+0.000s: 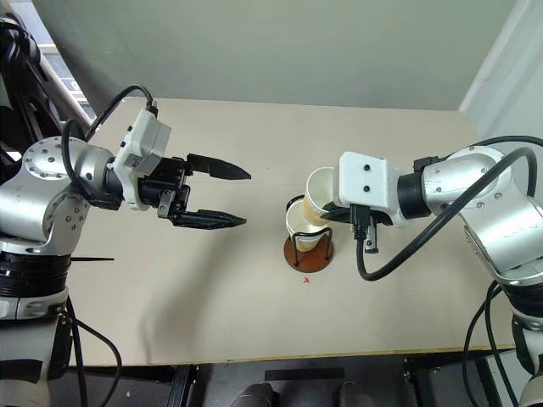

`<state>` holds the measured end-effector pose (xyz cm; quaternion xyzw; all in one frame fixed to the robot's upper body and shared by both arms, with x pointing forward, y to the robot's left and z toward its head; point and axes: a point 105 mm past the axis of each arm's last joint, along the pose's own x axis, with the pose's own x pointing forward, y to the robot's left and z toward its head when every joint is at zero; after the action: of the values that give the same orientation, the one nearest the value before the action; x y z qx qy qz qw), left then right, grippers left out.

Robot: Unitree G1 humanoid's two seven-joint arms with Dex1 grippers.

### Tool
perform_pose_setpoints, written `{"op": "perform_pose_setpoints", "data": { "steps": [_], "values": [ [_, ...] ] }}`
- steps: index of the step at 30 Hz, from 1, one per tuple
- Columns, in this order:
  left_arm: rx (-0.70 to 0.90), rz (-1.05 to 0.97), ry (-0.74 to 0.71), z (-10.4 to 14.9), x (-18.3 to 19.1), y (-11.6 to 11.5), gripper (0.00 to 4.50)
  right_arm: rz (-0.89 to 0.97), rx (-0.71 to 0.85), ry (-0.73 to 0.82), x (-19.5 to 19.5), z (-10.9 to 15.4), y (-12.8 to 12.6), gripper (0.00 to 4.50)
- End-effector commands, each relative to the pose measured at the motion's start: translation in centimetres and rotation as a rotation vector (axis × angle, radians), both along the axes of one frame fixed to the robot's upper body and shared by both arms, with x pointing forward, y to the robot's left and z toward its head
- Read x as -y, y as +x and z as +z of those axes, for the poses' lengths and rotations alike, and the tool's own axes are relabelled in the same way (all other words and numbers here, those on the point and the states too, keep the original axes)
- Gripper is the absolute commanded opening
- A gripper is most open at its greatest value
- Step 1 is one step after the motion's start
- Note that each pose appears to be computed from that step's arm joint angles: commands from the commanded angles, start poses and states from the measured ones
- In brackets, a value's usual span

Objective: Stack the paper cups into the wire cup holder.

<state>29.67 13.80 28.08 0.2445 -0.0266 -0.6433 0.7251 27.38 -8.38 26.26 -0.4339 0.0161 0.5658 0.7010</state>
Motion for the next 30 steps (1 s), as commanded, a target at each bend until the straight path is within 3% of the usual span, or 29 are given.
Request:
{"op": "perform_pose_setpoints", "data": {
  "steps": [1, 12, 23, 30],
  "values": [
    [0.047, -0.013, -0.006, 1.1, 0.1, -0.2, 4.11, 0.028, 0.047, 0.020, -0.4, 1.4, -0.7, 0.04],
    [0.044, -0.015, -0.008, 1.0, 0.2, -0.3, 4.11, 0.031, 0.053, 0.032, -0.6, 1.7, -0.7, 0.04],
    [0.045, -0.015, -0.010, 1.0, 0.3, -0.3, 4.11, 0.030, 0.121, 0.093, -1.0, 4.4, -0.4, 0.04],
    [0.045, -0.017, -0.012, 1.0, 0.3, -0.2, 4.11, 0.035, 0.089, 0.084, -1.1, 3.8, -0.5, 0.04]
  ]
}}
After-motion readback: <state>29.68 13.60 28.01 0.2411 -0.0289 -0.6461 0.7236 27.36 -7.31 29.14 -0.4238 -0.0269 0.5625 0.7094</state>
